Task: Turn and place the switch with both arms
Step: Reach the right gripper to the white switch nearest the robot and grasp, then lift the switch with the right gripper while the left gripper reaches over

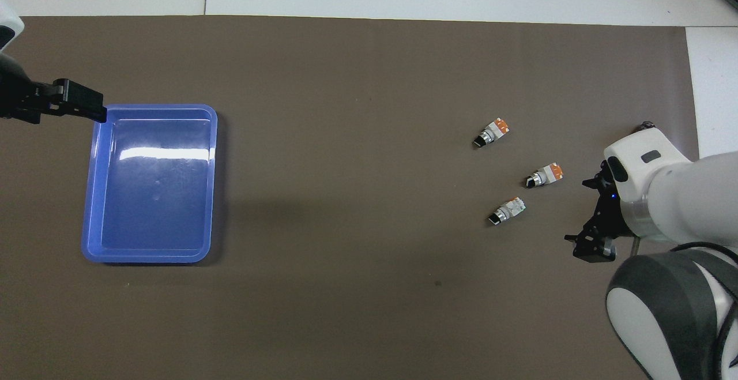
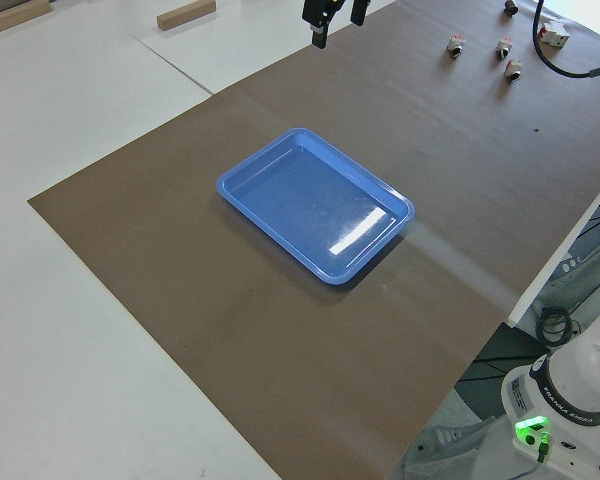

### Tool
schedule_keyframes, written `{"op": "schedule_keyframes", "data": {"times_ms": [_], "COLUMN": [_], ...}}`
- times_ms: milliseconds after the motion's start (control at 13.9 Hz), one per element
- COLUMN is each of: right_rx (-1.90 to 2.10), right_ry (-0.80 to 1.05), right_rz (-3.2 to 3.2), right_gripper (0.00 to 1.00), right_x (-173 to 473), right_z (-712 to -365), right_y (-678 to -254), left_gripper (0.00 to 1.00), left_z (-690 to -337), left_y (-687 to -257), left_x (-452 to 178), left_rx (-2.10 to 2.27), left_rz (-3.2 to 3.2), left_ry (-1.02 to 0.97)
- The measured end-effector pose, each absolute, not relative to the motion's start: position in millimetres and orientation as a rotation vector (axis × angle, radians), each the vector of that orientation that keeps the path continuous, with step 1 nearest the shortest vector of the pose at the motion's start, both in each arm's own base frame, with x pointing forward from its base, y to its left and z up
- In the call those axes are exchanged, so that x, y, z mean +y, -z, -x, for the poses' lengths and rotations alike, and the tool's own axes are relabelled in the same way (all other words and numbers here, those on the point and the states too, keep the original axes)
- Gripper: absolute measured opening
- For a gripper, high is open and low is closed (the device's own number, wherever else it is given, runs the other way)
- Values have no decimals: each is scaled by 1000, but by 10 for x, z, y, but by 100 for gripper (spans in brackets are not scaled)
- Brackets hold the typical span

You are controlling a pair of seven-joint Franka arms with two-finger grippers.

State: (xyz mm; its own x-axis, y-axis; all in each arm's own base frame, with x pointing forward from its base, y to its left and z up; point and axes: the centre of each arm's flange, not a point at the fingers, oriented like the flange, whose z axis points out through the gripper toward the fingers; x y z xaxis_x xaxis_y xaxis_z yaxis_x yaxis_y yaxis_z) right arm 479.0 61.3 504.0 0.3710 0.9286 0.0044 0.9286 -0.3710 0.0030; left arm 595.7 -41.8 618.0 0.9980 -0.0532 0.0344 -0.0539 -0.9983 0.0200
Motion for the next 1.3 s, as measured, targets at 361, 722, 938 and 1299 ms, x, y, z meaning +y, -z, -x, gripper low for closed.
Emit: {"op": "schedule_keyframes", "data": {"times_ms": [361, 722, 938, 1299], "right_rx": [2177, 2401, 2490, 2620], "right_ry": [-26, -76, -52, -41], "right_rz": [-2246, -1942, -1844, -1662], "right_gripper": [100, 100, 100, 100], "right_x": [816, 843, 876, 849], "right_z": [-5030, -5217, -5168, -5022], "right_y": [-4362, -3451, -3266, -3091], "left_gripper": [100, 100, 100, 100], "left_z": [-5930, -5888, -5807, -5738], "left_y": [-6096, -6068, -6003, -5925], "left_x": [-438, -429, -441, -443], "left_rx": [-88, -87, -92, -93], "left_rz": [-3119, -3121, -3123, -3125], "left_ry": [-66, -43, 1, 22]}}
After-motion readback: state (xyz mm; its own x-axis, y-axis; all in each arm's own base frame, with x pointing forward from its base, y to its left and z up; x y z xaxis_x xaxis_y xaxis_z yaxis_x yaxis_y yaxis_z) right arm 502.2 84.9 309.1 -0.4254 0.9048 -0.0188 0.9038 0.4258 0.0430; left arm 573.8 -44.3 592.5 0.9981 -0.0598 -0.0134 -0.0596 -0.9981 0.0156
